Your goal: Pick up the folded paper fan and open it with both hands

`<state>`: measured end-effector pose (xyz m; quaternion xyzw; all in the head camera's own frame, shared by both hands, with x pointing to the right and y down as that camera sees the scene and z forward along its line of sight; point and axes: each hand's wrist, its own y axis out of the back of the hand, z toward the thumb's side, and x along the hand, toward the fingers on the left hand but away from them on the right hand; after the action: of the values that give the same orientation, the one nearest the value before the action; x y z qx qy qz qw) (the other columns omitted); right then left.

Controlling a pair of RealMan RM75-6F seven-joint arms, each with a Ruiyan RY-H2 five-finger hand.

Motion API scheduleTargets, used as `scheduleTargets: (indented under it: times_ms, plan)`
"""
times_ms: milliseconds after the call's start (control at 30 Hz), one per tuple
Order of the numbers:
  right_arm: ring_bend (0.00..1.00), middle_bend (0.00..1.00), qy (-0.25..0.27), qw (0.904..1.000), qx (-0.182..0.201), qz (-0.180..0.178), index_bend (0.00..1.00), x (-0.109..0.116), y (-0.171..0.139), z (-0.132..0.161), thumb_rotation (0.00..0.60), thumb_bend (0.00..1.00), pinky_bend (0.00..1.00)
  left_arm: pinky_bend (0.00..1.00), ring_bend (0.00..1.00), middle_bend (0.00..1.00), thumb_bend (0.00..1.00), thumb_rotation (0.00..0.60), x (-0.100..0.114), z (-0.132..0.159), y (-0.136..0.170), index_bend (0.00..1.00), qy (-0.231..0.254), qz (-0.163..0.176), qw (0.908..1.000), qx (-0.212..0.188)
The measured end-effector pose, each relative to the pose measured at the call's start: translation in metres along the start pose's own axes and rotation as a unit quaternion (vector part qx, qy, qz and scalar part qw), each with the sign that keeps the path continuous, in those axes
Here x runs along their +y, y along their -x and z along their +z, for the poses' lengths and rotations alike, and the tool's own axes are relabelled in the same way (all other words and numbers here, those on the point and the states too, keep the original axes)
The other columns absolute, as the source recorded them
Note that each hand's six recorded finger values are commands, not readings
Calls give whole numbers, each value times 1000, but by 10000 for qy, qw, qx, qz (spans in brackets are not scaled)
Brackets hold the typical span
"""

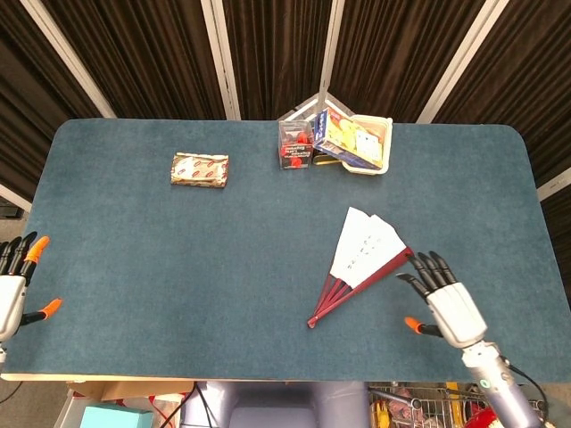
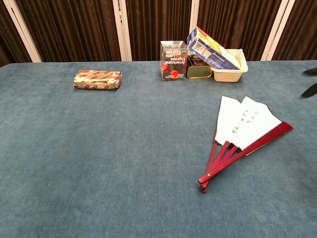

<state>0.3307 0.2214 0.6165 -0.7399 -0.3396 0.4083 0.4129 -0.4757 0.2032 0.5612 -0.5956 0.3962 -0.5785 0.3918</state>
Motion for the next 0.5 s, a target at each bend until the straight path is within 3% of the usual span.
scheduleTargets:
  times_ms: [167, 500]
  plan:
    - [6, 103, 151, 9996, 173, 142, 307, -27, 13, 17, 600, 131, 0, 0, 0, 0, 0, 600, 0, 0, 0, 0, -11, -6, 10000, -7]
    - [25, 166, 336, 9989, 232, 236, 445, -65, 32, 37, 600, 129, 0, 0, 0, 0, 0, 600, 0, -1, 0, 0, 7, -7, 10000, 19]
